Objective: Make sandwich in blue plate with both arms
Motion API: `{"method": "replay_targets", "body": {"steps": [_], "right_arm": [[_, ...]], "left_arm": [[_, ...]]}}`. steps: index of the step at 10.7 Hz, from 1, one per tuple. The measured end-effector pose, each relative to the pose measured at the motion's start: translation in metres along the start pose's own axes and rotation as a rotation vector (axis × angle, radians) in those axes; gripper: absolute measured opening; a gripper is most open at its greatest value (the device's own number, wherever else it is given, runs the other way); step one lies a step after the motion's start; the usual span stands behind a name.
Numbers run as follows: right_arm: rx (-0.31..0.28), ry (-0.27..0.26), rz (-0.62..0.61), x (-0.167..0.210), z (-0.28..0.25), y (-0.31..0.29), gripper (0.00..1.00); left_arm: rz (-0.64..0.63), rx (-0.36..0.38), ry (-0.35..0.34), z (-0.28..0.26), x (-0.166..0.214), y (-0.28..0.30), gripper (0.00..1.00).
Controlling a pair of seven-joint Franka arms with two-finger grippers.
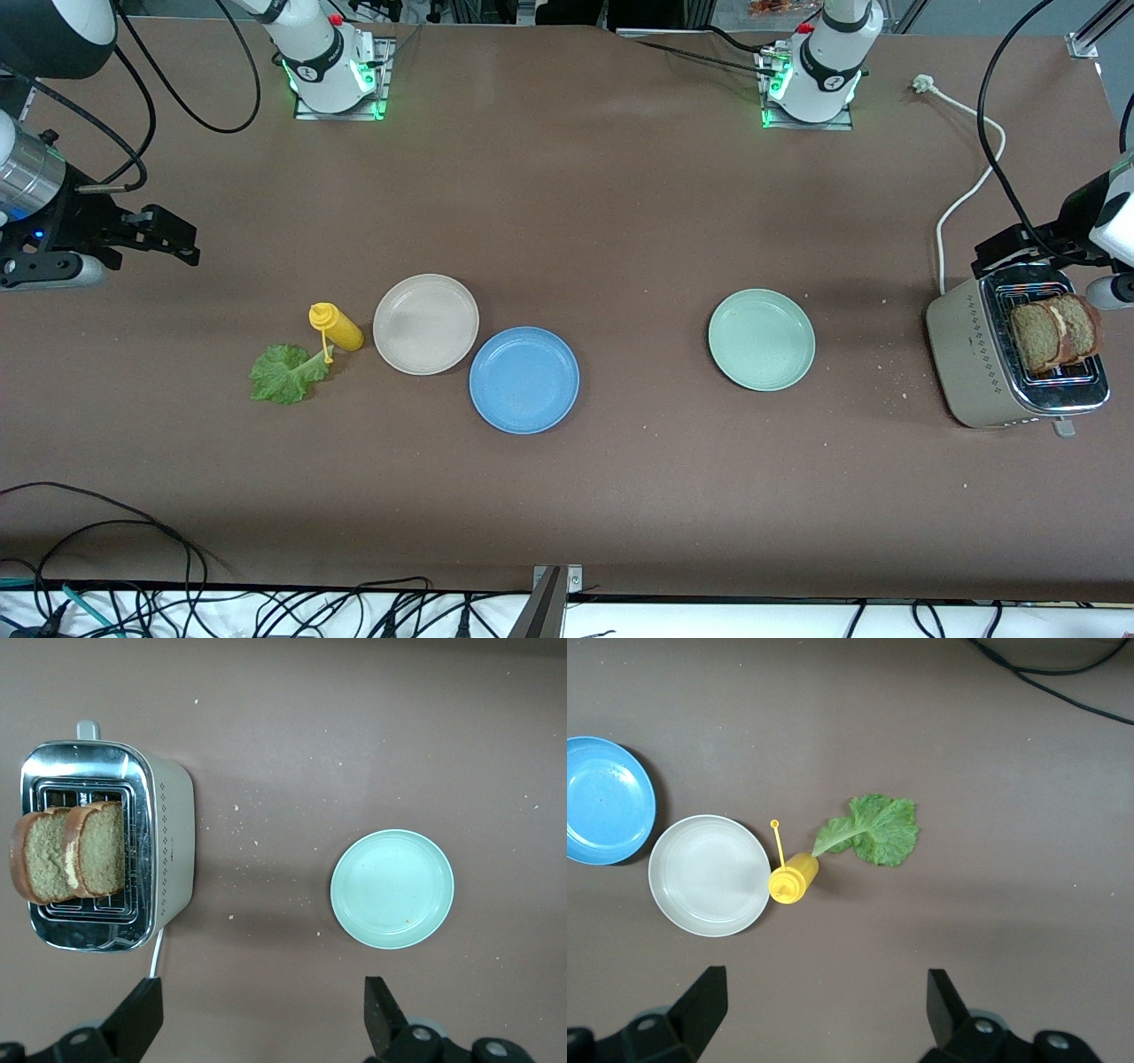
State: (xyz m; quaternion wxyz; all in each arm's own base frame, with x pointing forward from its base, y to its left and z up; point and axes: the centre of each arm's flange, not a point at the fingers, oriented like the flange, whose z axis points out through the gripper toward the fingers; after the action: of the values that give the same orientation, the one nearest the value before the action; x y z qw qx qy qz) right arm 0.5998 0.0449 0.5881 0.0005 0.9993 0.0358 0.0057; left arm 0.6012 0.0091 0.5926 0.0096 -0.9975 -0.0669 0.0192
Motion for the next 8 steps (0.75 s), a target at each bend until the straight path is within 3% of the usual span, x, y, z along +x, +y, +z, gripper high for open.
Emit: {"method": "replay_targets", "body": {"steps": [8], "right_arm": [[0.000, 0.000, 0.000, 0.0000, -0.0001, 0.0000, 1.00]], "left_arm": [[0.000, 0.001, -0.007, 0.0024, 0.0003, 0.0001, 1.00]]}}
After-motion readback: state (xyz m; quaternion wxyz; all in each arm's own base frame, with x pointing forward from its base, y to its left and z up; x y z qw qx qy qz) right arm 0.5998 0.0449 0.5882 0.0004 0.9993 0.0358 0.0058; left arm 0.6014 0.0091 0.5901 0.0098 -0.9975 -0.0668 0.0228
